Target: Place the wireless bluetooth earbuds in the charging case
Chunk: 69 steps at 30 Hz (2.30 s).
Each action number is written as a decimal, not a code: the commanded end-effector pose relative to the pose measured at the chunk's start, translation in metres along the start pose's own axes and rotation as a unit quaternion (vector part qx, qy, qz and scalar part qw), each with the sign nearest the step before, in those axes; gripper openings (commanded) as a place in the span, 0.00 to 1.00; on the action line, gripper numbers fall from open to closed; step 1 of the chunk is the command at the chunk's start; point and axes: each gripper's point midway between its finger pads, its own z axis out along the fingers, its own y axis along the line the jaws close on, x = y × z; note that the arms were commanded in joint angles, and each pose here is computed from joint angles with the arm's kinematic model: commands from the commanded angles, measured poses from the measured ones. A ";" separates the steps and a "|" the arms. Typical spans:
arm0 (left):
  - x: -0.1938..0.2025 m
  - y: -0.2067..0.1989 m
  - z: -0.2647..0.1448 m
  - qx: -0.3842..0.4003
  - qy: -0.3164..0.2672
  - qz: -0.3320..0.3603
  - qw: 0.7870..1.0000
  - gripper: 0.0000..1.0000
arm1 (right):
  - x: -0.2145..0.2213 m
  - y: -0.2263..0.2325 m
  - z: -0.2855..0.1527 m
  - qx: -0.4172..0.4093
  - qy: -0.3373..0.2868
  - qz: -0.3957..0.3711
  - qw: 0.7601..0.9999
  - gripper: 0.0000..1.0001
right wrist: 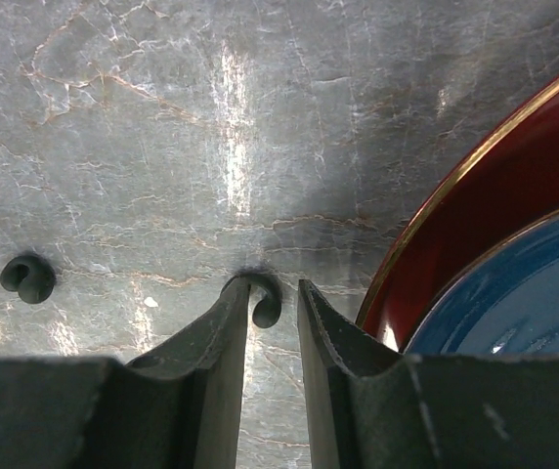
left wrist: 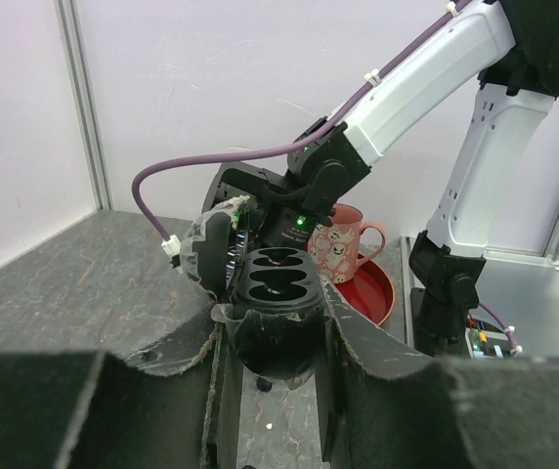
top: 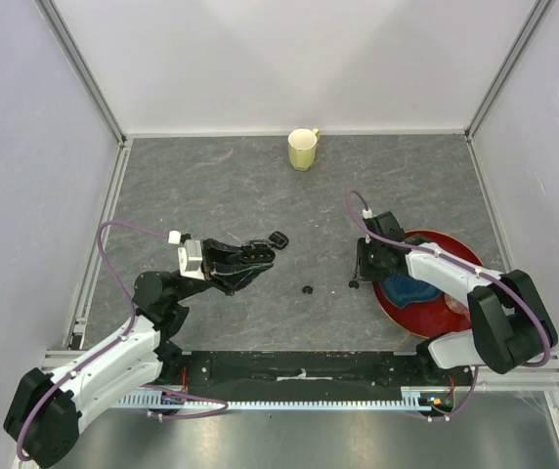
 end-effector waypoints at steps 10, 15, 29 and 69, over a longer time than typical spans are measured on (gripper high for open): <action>-0.003 0.002 -0.001 -0.010 -0.009 0.006 1.000 0.02 | 0.009 0.004 0.003 -0.024 0.006 0.001 1.000 0.34; -0.003 0.001 -0.001 -0.010 -0.009 0.005 1.000 0.02 | 0.013 0.001 0.005 -0.020 0.010 0.001 1.000 0.34; -0.002 0.003 -0.001 -0.012 -0.007 0.002 1.000 0.02 | 0.018 0.008 0.000 -0.041 0.014 0.012 0.999 0.36; 0.008 0.007 -0.001 -0.022 0.005 -0.020 1.000 0.02 | 0.025 0.022 -0.012 -0.090 0.017 0.005 0.996 0.10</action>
